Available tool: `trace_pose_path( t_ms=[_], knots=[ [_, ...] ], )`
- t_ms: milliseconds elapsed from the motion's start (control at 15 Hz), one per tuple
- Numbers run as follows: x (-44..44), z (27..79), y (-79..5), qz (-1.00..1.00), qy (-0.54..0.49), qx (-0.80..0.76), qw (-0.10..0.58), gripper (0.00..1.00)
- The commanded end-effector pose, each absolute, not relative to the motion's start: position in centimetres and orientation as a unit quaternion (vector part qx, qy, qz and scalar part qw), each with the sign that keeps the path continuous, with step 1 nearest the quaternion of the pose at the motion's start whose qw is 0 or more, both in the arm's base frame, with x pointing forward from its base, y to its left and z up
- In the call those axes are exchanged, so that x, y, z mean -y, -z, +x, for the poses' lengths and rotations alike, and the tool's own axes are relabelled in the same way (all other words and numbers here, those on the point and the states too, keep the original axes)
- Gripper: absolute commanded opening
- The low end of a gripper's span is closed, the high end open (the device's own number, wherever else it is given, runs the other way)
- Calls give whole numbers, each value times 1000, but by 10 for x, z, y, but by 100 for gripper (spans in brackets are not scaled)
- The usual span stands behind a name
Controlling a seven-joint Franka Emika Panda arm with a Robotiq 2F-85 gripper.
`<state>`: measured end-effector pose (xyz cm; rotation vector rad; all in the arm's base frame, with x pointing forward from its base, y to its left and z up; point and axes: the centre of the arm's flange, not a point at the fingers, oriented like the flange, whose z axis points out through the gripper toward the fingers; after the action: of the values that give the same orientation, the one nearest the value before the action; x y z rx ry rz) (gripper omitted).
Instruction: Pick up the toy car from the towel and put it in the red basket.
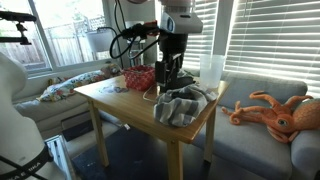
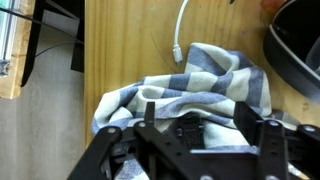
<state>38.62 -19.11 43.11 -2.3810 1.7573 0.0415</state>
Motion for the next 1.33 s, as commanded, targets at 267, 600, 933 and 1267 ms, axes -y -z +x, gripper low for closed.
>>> trace_pose_path(
  t_ms=[267,600,933,1267],
  knots=[
    [212,393,-418,-779,0,-615,122,72],
    [217,397,-406,-777,3,-617,126,70],
    [222,398,-401,-778,2,-616,126,54],
    [221,399,-405,-782,6,-609,132,15]
  ],
)
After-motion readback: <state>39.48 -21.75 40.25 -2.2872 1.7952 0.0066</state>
